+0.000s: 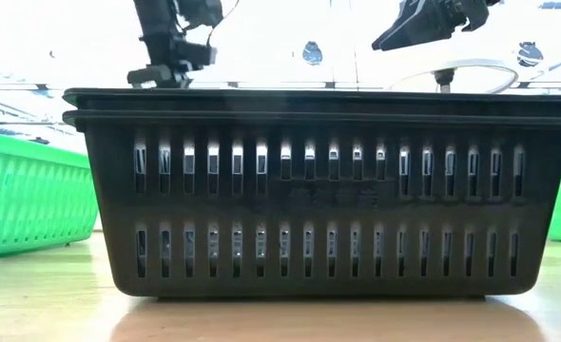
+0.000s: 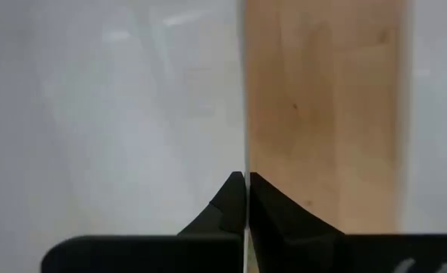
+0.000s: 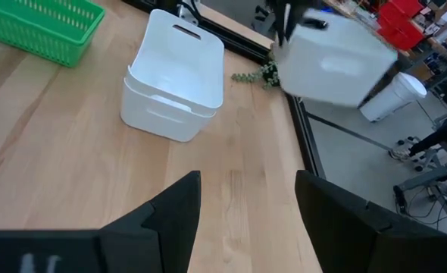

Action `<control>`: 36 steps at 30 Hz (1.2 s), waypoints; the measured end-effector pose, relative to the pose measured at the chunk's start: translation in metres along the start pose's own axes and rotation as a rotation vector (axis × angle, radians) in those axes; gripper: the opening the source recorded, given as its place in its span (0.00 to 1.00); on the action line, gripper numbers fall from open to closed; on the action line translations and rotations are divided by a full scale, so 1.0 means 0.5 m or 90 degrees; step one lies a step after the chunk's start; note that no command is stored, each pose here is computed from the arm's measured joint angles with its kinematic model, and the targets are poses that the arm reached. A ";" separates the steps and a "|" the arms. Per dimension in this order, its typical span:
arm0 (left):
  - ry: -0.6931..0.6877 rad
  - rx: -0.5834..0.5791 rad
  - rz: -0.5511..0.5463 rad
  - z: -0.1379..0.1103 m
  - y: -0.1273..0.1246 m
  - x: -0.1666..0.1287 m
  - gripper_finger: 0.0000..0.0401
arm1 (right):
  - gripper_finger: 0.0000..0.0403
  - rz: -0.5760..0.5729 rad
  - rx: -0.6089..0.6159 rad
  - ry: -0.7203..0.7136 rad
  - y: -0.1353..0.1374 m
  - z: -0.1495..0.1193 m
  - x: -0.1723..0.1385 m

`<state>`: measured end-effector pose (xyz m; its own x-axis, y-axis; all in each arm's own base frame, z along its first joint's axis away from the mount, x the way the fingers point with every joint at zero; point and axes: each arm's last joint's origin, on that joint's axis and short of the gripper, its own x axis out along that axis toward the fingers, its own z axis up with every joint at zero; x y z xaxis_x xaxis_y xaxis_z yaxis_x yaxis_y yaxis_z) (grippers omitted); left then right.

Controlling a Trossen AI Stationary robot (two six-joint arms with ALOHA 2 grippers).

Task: Stack baskets by color
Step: Stack the top white bin into the stacked bottom white bins

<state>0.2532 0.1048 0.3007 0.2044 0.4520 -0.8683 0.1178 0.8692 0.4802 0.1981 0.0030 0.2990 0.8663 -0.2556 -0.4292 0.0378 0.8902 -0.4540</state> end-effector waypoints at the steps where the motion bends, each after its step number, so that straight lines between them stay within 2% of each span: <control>1: -0.001 -0.007 0.001 -0.002 -0.009 -0.013 0.01 | 0.52 0.000 0.002 0.000 0.000 0.000 0.000; 12: 0.019 -0.031 -0.037 0.008 -0.136 -0.117 0.02 | 0.52 -0.002 0.058 -0.007 -0.001 0.002 0.000; 20: -0.044 -0.033 -0.060 0.025 -0.227 -0.185 0.02 | 0.52 0.003 0.155 -0.001 0.001 0.000 0.000; 24: -0.075 -0.036 -0.084 0.027 -0.267 -0.210 0.01 | 0.52 0.013 0.176 0.006 0.007 -0.001 -0.002; 30: -0.111 -0.058 -0.105 0.028 -0.309 -0.234 0.01 | 0.52 0.035 0.162 -0.001 0.022 0.005 -0.007; 36: -0.127 -0.085 -0.113 0.030 -0.317 -0.239 0.02 | 0.52 0.038 0.148 -0.009 0.024 0.007 -0.008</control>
<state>0.2249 -0.0901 0.3304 0.3806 0.2534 -0.8893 0.0427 0.9559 0.2907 0.1971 0.0162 0.2981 0.8770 -0.1960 -0.4388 0.0982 0.9669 -0.2356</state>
